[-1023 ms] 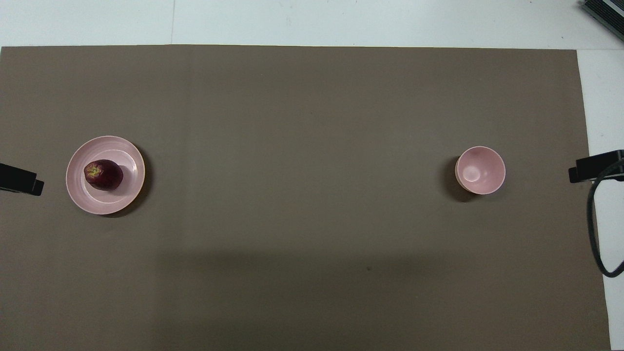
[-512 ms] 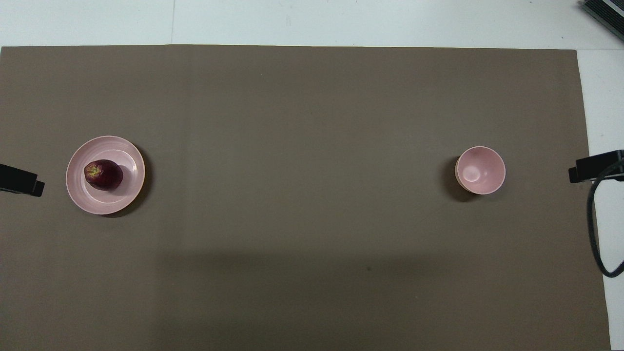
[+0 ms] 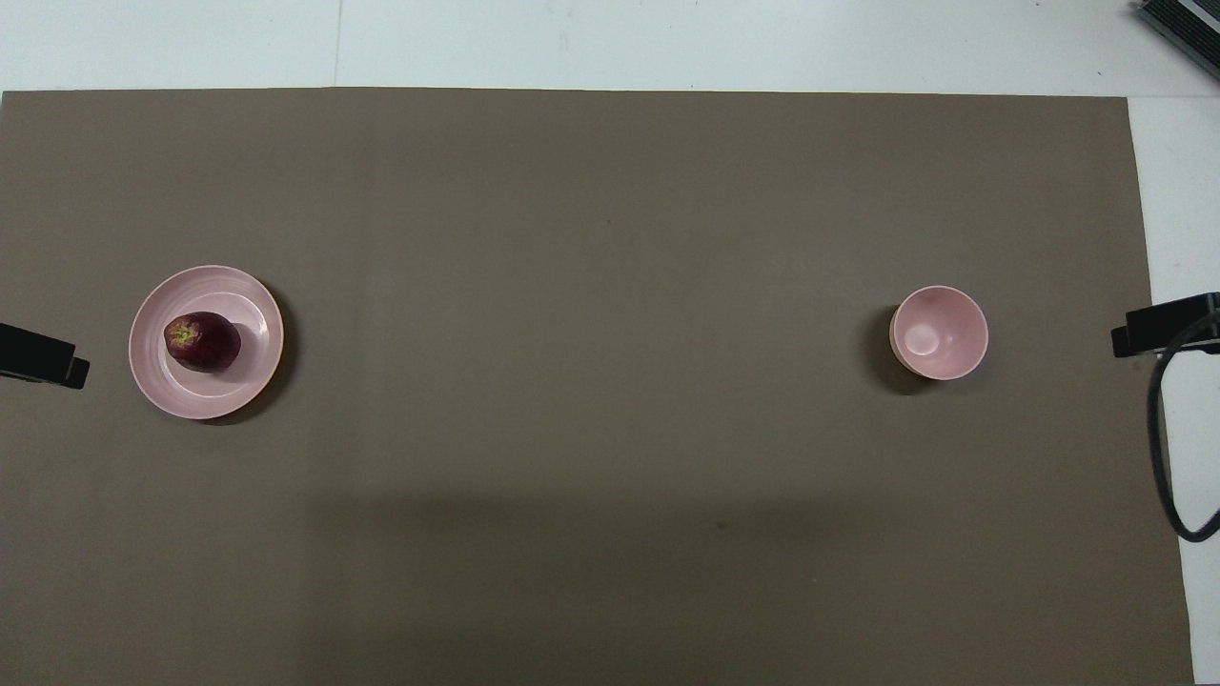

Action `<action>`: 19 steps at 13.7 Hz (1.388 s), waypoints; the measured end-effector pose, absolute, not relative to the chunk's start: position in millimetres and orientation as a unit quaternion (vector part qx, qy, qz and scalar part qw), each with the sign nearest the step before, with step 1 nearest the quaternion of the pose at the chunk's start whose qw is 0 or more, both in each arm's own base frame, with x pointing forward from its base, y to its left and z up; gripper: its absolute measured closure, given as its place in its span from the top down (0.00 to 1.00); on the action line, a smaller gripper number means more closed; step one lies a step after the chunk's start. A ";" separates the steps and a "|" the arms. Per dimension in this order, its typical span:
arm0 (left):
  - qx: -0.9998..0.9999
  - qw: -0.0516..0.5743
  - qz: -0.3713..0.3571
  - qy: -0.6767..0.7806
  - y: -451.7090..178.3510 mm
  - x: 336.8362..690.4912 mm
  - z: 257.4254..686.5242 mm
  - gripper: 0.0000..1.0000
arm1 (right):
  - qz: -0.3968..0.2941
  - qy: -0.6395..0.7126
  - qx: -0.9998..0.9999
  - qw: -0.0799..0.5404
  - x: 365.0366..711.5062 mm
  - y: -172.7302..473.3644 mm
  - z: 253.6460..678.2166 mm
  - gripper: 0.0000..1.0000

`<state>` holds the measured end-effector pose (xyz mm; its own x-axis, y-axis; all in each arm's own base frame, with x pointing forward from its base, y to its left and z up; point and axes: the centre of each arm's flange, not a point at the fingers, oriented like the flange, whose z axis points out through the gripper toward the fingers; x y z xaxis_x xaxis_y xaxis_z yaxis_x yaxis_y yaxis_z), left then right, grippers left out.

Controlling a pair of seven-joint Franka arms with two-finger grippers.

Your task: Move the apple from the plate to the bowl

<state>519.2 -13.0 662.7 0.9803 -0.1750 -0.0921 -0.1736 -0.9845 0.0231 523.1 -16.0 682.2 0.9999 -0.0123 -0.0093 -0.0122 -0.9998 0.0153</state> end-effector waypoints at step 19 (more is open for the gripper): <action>0.994 0.009 -0.060 -0.091 -16.9 517.8 654.3 1.00 | -0.005 -0.006 1.000 0.008 523.1 -16.0 682.2 1.00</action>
<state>517.8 -16.9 654.3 0.9761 -0.1828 -0.1172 -0.1807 -0.9831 0.0286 523.1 -16.0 682.2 0.9999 -0.0123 -0.0093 -0.0122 -0.9998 0.0153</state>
